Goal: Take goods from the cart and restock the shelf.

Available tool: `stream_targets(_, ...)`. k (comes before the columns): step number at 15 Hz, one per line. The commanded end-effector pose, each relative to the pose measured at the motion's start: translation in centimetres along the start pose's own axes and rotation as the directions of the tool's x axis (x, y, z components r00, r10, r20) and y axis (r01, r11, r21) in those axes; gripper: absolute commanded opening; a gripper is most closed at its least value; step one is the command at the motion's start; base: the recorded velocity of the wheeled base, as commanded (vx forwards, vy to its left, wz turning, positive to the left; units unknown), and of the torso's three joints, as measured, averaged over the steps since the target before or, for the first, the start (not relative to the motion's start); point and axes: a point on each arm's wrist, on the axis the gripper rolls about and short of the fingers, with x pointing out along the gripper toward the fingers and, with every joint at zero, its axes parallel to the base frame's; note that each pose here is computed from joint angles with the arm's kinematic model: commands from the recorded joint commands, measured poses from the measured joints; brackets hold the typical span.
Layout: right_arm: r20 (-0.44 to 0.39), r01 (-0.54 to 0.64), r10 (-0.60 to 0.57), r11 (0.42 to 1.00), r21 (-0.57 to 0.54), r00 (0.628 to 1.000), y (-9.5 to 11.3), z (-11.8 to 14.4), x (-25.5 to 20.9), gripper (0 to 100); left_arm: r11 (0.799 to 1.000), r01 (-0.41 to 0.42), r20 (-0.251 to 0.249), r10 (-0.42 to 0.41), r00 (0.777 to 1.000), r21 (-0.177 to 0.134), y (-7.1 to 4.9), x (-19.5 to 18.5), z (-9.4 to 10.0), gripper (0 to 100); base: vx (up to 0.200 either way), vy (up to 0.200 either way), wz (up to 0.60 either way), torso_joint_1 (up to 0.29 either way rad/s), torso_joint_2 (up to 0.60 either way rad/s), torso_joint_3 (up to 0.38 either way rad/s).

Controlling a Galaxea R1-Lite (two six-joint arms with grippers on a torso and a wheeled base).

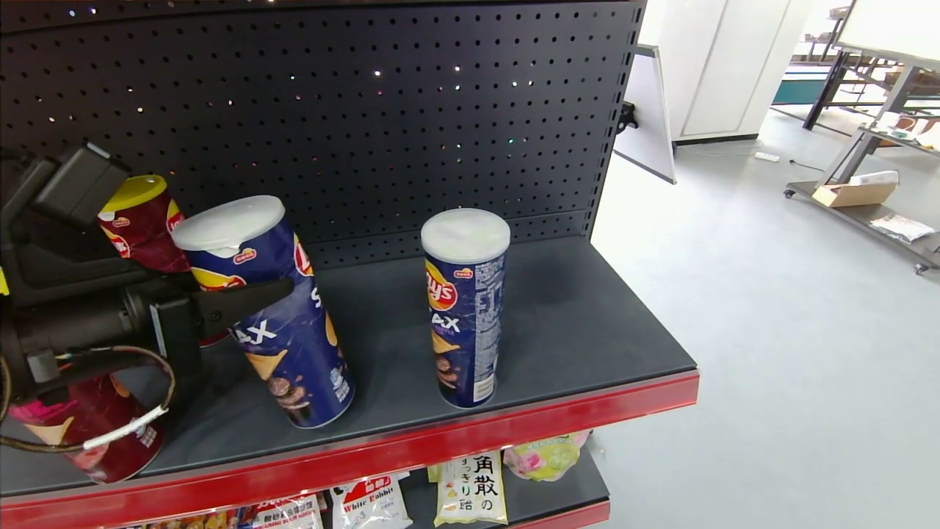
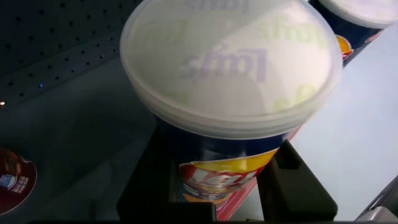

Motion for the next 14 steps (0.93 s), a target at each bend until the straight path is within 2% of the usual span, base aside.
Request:
stream_targets(1, 0.007, 0.0, 0.0, 1.0, 0.0, 1.0, 0.0, 0.0, 0.0, 100, 1.0, 0.001, -0.02, -0.001, 1.0, -0.003, 0.6, 1.9, -0.3, 0, 0.0, 0.0, 0.0, 0.0, 0.0, 0.0)
stream_targets(2, 0.007, 0.0, 0.0, 1.0, 0.0, 1.0, 0.0, 0.0, 0.0, 100, 1.0, 0.001, 0.001, -0.001, 1.0, 0.005, 1.0, 3.1, -0.3, 0, 0.0, 0.0, 0.0, 0.0, 0.0, 0.0)
stream_targets(3, 0.007, 0.0, 0.0, 1.0, 0.0, 1.0, 0.0, 0.0, 0.0, 100, 1.0, 0.005, 0.034, -0.006, 0.999, 0.028, 1.3, 4.3, -0.2, 0, 0.0, 0.0, 0.0, 0.0, 0.0, 0.0)
stream_targets(5, 0.007, 0.0, 0.0, 1.0, 0.0, 1.0, 0.0, 0.0, 0.0, 100, 0.998, 0.027, 0.076, -0.032, 0.997, 0.06, 1.2, 6.2, 0.3, 0, 0.0, 0.0, 0.0, 0.0, 0.0, 0.0)
stream_targets(8, 0.007, 0.0, 0.0, 1.0, 0.0, 1.0, 0.0, 0.0, 0.0, 100, 0.996, 0.044, 0.106, -0.052, 0.993, 0.077, 1.2, 8.1, 2.0, 0, 0.0, 0.0, 0.0, 0.0, 0.0, 0.0)
stream_targets(9, 0.007, 0.0, 0.0, 1.0, 0.0, 1.0, 0.0, 0.0, 0.0, 100, 0.996, 0.044, 0.106, -0.052, 0.993, 0.077, 1.2, 8.1, 2.0, 0, 0.0, 0.0, 0.0, 0.0, 0.0, 0.0)
stream_targets(10, 0.007, 0.0, 0.0, 1.0, 0.0, 1.0, 0.0, 0.0, 0.0, 100, 0.995, 0.049, 0.128, -0.06, 0.99, 0.088, 1.2, 9.6, 3.1, 0, 0.0, 0.0, 0.0, 0.0, 0.0, 0.0)
stream_targets(14, 0.007, 0.0, 0.0, 1.0, 0.0, 1.0, 0.0, 0.0, 0.0, 100, 0.993, 0.056, 0.137, -0.07, 0.988, 0.104, 1.5, 12.4, 4.0, 0, 0.0, 0.0, 0.0, 0.0, 0.0, 0.0)
